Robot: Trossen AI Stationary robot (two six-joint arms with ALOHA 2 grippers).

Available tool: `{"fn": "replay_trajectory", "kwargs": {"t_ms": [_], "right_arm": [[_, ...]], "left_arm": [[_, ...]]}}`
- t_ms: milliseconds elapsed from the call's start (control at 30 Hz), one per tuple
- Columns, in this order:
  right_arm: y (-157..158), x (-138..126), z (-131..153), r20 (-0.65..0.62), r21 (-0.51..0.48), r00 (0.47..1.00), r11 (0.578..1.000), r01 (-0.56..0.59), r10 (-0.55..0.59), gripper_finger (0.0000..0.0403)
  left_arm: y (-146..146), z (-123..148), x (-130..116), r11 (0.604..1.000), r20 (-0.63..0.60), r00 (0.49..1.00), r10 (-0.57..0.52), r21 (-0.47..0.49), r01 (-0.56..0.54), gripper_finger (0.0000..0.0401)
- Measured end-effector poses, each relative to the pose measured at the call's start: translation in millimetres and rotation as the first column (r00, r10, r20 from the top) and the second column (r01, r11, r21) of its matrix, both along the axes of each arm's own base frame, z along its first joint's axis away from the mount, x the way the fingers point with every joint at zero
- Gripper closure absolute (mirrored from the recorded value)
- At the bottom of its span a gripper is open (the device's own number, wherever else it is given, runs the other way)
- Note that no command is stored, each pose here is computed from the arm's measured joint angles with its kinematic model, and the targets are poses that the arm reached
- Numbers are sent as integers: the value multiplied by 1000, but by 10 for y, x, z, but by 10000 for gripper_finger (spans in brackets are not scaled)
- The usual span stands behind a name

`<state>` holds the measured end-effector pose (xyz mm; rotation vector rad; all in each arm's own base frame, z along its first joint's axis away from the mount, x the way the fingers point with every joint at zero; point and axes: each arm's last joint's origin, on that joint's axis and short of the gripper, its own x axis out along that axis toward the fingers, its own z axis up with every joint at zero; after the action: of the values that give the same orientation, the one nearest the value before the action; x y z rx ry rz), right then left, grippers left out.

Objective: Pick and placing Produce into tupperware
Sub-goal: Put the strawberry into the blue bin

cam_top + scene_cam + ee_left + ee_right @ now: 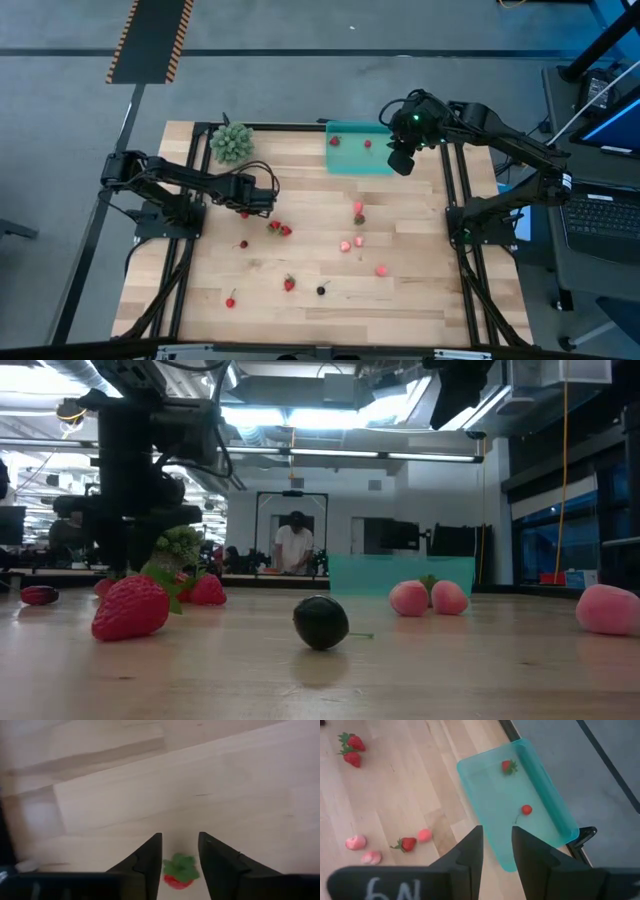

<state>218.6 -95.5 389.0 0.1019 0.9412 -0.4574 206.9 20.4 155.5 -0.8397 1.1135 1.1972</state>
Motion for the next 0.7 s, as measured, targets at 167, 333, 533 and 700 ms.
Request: {"fn": "replay_trajectory", "kwargs": {"t_ms": [167, 333, 533, 700], "right_arm": [[0, 0, 0, 0, 0, 1000, 1000, 0, 0, 298], [0, 0, 0, 0, 0, 1000, 1000, 0, 0, 298], [0, 0, 0, 0, 0, 1000, 1000, -1, 1, 298], [0, 0, 0, 0, 0, 1000, 1000, -1, 1, 298]], "left_arm": [[-1, 0, 19, 1000, 15, 1000, -18, -7, 18, 321], [-2, 0, 18, 1000, 14, 1000, -19, -9, 19, 354], [-2, -1, 13, 999, 4, 999, -33, -9, 33, 392], [-5, 0, 10, 998, -4, 998, -56, -11, 56, 397]]}}
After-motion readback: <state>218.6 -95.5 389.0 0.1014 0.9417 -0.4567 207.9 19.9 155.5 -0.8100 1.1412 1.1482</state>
